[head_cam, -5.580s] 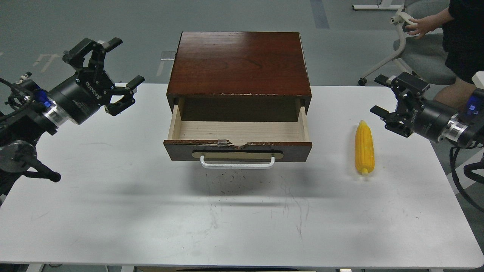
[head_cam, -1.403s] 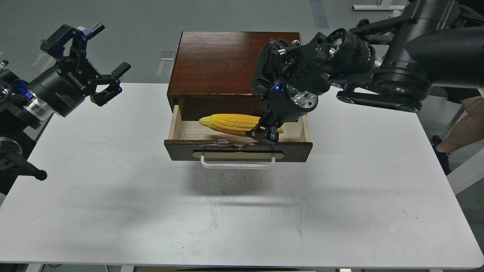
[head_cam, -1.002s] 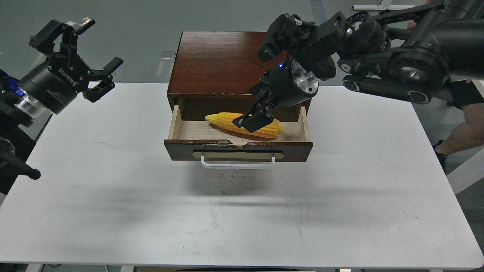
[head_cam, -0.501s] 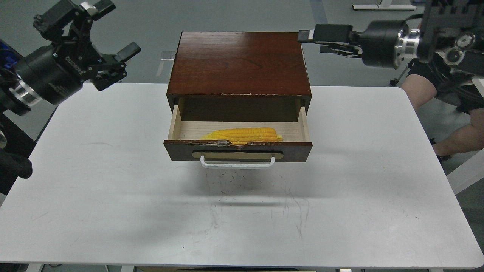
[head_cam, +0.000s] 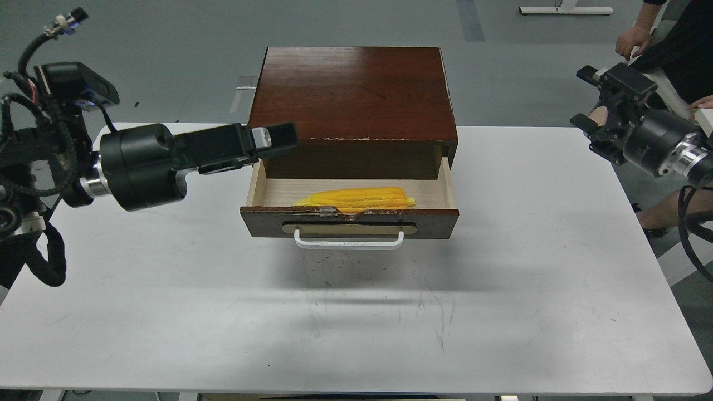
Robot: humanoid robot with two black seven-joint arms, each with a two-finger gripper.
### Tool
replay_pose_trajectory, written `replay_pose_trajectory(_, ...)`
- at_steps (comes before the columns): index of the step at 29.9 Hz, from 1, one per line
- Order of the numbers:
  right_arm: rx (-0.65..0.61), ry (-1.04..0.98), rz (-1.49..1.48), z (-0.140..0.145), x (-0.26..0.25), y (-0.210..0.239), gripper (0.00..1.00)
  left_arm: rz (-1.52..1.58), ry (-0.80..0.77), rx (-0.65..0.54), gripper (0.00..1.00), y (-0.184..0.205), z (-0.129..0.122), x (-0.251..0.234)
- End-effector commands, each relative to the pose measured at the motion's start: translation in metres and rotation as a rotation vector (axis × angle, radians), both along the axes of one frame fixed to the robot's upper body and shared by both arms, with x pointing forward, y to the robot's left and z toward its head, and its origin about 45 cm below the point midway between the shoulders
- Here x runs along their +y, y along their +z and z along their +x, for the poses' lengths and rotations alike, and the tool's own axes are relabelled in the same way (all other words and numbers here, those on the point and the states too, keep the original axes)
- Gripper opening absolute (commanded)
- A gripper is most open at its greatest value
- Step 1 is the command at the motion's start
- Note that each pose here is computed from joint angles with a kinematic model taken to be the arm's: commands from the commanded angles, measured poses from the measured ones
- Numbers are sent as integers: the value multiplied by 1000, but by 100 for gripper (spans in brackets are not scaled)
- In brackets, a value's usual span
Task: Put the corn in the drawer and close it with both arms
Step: 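Bring the left gripper down in front of the drawer's white handle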
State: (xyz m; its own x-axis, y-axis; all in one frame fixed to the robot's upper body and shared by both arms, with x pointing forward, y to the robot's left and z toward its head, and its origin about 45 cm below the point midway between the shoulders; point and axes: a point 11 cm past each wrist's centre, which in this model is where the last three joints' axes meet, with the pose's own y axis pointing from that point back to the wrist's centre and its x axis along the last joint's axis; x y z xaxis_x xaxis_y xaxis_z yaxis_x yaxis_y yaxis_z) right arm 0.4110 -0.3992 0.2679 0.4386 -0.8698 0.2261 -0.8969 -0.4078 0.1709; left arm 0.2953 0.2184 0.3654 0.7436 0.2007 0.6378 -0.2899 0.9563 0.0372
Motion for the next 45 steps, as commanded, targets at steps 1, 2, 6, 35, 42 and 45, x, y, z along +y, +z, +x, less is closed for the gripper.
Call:
replay_pose_trajectory(1,51,-62,32,-11,-15,-24,100,90,-38,-49,44,-19,-5,-11)
replay_pose_trajectory(2,69,-80,43,-15,-19,-32,100,134,-52,-55,28,-29,-8,-13)
replay_pose_trajectory(6,99,-124,49,-21,-29,-48,100,265,-90,-91,0,-56,-15,-15)
replay_pose_trajectory(35,125,-168,37,-25,-40,-66,100,266,37,217,0,-160,-29,-7)
replay_pose_trajectory(42,128,-169,36,-26,-40,-67,100,247,76,252,0,-163,-23,-7)
replay_pose_trajectory(45,128,-169,36,-26,-40,-67,100,234,95,271,0,-164,-20,-6)
